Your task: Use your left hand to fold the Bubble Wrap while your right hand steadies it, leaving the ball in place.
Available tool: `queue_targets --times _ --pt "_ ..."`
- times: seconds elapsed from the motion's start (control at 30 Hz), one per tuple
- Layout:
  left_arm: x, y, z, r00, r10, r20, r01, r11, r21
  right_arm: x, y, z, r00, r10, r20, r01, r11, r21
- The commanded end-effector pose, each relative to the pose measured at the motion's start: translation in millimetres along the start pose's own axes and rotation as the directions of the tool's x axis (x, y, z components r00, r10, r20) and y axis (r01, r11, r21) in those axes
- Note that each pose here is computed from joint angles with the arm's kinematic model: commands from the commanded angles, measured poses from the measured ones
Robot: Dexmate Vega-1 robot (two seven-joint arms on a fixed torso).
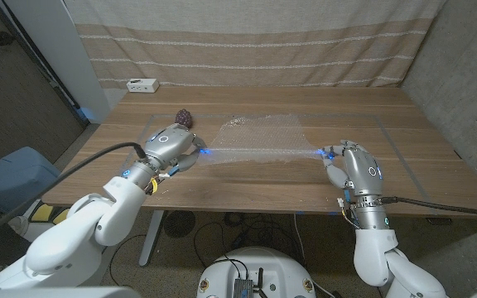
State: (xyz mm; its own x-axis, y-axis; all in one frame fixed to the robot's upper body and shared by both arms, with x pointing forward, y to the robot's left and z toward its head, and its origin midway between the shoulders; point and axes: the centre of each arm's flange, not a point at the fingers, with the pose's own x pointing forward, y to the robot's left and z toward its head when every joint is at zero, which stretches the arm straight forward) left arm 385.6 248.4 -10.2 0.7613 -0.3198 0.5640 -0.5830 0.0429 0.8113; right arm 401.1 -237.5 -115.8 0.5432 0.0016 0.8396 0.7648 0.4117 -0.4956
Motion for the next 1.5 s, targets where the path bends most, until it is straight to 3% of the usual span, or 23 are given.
queue_targets --times 0.03,0.17,0.37,0.83,1.5 --pt "5.7 22.9 -16.0 1.0 0.005 -0.014 -0.005 1.0 -0.023 22.6 -5.6 5.6 0.999 -0.013 0.048 0.012 1.0 0.023" --pt "10.8 26.9 -22.1 0.997 0.045 -0.059 -0.042 0.998 0.056 38.3 -2.1 6.0 0.998 -0.014 0.06 0.011 0.998 0.057" --pt "16.1 34.3 -26.9 0.993 0.092 -0.078 -0.084 0.992 0.095 59.3 2.3 7.0 0.997 -0.024 0.073 0.017 0.996 0.089" --pt "37.3 39.5 -40.8 0.984 0.131 -0.122 -0.118 0.987 0.113 108.7 19.3 9.4 0.993 -0.026 0.117 0.013 0.993 0.116" --pt "86.8 28.9 -63.2 0.97 0.159 -0.183 -0.143 0.985 0.096 173.0 50.1 10.3 0.99 -0.012 0.138 -0.006 0.992 0.126"
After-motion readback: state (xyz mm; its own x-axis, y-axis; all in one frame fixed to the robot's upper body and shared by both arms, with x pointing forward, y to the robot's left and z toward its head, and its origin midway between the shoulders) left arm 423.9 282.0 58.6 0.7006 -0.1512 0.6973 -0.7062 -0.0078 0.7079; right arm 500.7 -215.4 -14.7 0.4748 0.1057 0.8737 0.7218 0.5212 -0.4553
